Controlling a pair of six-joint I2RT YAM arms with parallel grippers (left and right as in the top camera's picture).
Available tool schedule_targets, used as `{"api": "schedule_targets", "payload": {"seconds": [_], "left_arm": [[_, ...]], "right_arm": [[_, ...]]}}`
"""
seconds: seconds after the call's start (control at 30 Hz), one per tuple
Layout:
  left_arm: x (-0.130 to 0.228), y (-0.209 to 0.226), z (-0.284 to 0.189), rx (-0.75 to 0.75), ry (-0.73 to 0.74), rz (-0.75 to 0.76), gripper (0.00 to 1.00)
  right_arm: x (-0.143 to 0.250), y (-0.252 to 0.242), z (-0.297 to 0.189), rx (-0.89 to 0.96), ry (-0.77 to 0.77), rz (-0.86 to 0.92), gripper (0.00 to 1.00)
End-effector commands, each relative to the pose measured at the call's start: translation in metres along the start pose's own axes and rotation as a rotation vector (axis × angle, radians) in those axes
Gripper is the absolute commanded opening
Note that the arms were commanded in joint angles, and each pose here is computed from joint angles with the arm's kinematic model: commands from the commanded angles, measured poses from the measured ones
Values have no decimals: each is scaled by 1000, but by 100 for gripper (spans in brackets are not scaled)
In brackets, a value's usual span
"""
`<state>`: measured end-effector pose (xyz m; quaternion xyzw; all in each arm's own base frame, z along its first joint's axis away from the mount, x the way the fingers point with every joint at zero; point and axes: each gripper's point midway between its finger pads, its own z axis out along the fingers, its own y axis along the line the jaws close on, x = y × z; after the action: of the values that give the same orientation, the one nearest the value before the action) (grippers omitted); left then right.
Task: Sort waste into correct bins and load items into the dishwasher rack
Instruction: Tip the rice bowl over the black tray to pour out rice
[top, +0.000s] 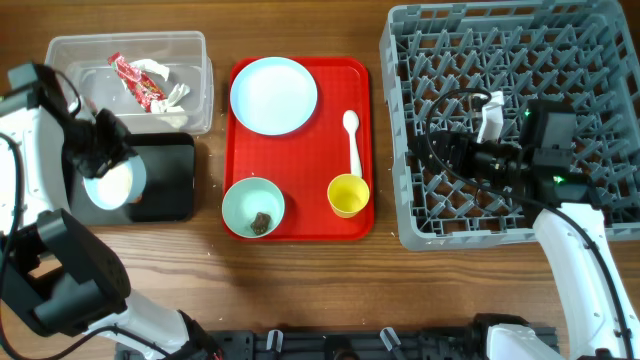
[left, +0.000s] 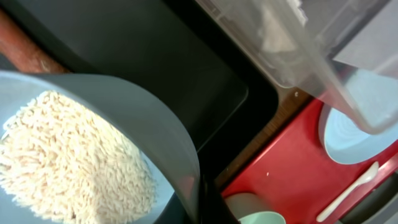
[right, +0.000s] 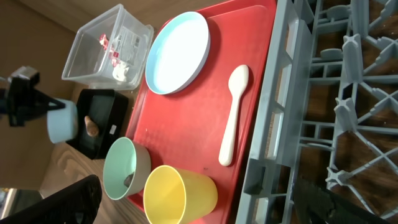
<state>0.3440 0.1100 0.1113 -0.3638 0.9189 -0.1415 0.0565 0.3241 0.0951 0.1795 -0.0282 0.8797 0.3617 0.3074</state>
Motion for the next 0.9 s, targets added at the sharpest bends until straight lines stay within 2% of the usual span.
{"api": "schedule_targets", "payload": {"seconds": [0.0, 0.17, 0.37, 0.47, 0.7, 0.87], "left_arm": [[10, -21, 7, 159, 42, 36, 4], [22, -59, -8, 431, 79, 210, 4], [23, -59, -16, 500, 66, 284, 4], [23, -63, -24, 588, 56, 338, 4], [25, -50, -30, 719, 33, 341, 4], [25, -33, -29, 864, -24, 290, 4]], "right_arm": [[-5, 1, 0, 3, -5, 11, 100], [-5, 1, 0, 3, -5, 20, 100], [-5, 1, 0, 3, -5, 19, 100], [-5, 1, 0, 3, -5, 20, 100], [-5, 1, 0, 3, -5, 22, 100], [-5, 1, 0, 3, -5, 22, 100]]}}
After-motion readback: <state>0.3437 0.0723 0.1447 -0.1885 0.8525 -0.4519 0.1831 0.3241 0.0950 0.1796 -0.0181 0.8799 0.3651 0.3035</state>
